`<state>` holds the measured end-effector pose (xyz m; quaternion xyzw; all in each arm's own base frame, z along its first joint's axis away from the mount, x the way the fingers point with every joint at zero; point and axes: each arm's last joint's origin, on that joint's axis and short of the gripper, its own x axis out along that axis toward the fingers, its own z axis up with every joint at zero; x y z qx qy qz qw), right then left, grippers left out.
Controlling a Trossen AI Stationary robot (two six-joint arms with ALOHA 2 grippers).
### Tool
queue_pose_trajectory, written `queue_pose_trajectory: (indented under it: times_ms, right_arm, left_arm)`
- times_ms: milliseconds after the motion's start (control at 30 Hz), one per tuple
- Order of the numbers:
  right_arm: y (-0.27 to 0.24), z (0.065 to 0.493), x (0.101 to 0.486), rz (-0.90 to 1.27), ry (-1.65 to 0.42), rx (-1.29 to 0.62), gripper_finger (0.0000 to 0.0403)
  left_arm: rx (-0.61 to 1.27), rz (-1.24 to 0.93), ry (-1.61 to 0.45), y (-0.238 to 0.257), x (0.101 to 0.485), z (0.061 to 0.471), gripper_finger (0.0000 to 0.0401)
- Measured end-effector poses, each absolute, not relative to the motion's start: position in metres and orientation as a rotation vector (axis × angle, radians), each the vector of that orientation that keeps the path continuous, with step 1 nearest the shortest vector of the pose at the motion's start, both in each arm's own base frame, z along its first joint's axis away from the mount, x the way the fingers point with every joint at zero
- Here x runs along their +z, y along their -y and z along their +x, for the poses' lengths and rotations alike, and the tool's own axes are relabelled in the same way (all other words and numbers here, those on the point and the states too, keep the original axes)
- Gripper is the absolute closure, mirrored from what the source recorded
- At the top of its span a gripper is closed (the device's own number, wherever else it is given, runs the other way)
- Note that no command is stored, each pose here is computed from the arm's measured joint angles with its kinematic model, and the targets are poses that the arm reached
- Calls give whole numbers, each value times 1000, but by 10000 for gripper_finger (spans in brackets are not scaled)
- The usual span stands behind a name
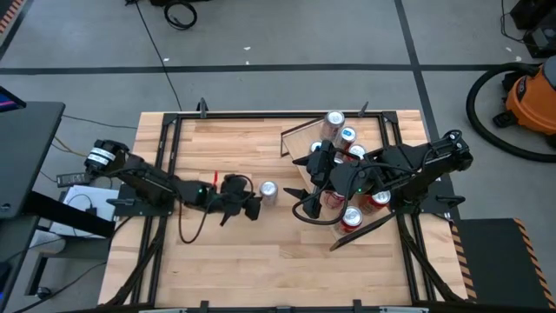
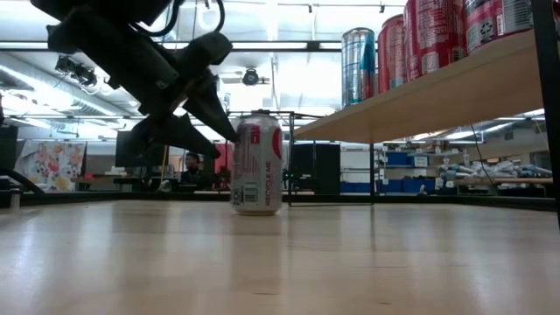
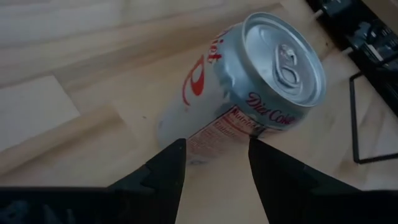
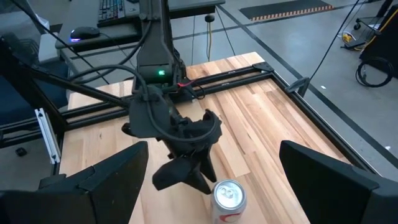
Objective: Place canned beverage on shelf
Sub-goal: Put the silver soda can on the shelf aligned with the other silver can
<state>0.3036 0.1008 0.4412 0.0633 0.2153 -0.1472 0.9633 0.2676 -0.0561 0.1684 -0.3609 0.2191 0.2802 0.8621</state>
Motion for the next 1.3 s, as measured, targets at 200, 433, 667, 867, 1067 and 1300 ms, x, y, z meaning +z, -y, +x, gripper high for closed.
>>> queue_pose_trajectory:
  times_ms: [200, 433, 667, 867, 1067, 1300]
  right_arm:
    - [-101, 304, 441, 128, -436, -298, 29]
    - [-101, 303, 440, 125, -448, -297, 29]
    - [-100, 308, 435, 216, -428, -302, 29]
    - [-92, 327, 430, 323, -368, -143, 29]
    - [-92, 354, 416, 323, -350, -154, 29]
    - [-106, 378, 411, 311, -359, -166, 29]
  left_arm:
    - [635, -805, -458, 50, 167, 267, 216]
    - [545, -753, -450, 61, 182, 259, 216]
    - [373, -760, -262, 66, 231, 246, 216]
    - [175, -896, -89, 69, 267, 238, 216]
    - [-57, -960, -78, 89, 279, 233, 216]
    - [-111, -898, -70, 116, 285, 214, 216]
